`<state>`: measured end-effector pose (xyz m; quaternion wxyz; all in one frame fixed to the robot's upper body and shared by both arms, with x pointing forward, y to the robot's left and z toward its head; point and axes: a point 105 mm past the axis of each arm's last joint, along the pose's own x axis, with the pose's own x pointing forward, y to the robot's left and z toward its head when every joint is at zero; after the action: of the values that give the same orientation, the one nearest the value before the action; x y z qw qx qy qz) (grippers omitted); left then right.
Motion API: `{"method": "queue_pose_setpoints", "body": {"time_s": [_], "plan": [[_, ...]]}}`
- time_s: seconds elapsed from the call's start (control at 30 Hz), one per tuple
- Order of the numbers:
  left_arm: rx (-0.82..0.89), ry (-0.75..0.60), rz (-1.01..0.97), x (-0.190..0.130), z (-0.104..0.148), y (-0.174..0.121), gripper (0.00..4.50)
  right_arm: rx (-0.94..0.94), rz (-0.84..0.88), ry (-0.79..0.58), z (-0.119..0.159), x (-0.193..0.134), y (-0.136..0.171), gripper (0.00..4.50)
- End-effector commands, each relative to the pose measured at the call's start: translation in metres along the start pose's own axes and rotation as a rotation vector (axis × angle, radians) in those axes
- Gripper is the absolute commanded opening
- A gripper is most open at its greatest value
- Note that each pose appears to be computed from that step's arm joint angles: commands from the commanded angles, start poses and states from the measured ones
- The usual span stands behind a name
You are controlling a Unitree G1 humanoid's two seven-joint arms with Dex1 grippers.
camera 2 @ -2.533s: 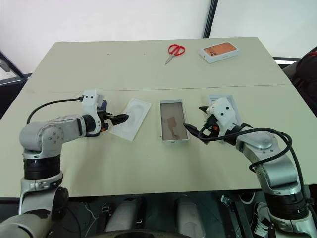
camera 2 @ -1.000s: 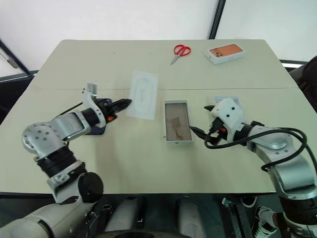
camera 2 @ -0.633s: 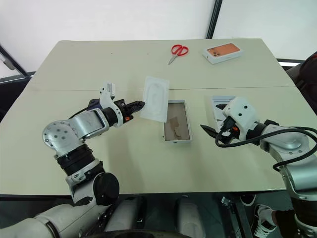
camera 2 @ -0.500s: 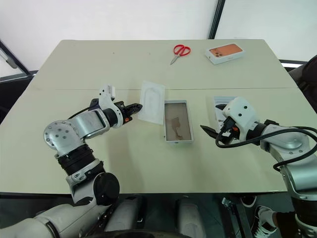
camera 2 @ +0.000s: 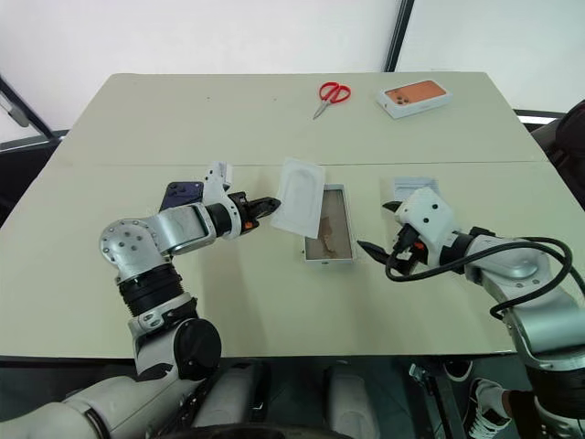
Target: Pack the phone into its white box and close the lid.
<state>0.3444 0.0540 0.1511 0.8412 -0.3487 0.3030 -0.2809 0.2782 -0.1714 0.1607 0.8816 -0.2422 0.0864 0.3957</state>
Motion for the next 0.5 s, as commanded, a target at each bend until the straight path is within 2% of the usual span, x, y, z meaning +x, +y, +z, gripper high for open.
{"method": "queue_pose_setpoints", "body": {"time_s": [0.03, 0.5], "plan": [[-0.020, 0.055, -0.208, 0.023, -0.021, -0.056, 0.06, -0.043, 0.089, -0.049, 0.015, 0.009, 0.021, 4.50], [0.001, 0.149, -0.172, 0.034, -0.039, -0.055, 0.06, -0.047, 0.113, -0.069, 0.017, 0.022, 0.026, 4.50]]}}
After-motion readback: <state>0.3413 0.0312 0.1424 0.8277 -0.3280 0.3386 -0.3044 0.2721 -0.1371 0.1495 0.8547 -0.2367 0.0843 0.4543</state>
